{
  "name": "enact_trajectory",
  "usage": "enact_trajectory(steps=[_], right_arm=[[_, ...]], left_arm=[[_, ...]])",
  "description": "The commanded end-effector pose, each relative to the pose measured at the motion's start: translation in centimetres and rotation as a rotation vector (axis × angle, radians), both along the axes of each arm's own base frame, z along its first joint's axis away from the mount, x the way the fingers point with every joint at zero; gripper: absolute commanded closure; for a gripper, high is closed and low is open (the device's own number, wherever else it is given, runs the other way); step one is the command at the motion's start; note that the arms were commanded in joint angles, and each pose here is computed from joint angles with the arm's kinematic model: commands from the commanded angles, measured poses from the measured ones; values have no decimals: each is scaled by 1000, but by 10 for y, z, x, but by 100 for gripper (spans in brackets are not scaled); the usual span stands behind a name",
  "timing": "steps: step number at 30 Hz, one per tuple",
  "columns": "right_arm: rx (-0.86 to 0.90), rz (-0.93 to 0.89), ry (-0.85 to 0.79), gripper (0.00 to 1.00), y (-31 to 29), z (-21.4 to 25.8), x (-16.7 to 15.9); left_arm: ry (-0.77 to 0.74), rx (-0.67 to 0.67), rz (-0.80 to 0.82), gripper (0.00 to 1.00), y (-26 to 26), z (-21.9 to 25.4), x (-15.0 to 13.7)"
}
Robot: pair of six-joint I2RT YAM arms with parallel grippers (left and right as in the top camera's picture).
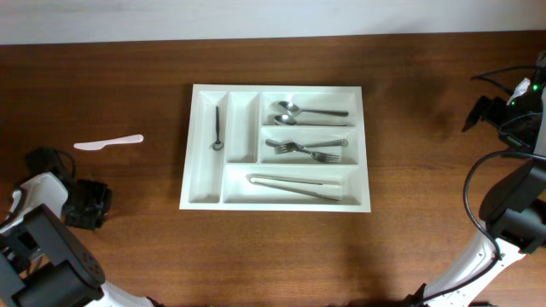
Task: Pack container
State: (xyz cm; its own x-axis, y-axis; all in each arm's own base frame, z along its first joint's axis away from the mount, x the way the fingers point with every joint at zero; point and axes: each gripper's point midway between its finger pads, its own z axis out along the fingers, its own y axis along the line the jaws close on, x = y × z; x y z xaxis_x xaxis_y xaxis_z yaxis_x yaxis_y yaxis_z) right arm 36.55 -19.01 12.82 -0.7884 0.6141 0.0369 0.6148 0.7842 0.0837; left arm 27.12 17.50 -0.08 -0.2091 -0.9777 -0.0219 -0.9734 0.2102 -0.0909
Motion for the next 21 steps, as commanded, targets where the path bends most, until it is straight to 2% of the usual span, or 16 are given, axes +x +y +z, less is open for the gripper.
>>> enact_trajectory(steps=[1,7,11,16,21], right_arm=[[-14,13,-37,1,1,13,3],[-14,13,-37,1,1,13,3],[-14,13,-37,1,1,13,3],[-14,13,-37,1,1,13,3],[-14,13,-37,1,1,13,3]], left_arm=[[11,11,-4,64,3,-1,-5],[10,11,-4,75,3,-1,-5],[4,15,-4,86,4,-1,-4],[2,18,-21,87,4,-1,-3],[-22,27,-80,94,4,6,0]])
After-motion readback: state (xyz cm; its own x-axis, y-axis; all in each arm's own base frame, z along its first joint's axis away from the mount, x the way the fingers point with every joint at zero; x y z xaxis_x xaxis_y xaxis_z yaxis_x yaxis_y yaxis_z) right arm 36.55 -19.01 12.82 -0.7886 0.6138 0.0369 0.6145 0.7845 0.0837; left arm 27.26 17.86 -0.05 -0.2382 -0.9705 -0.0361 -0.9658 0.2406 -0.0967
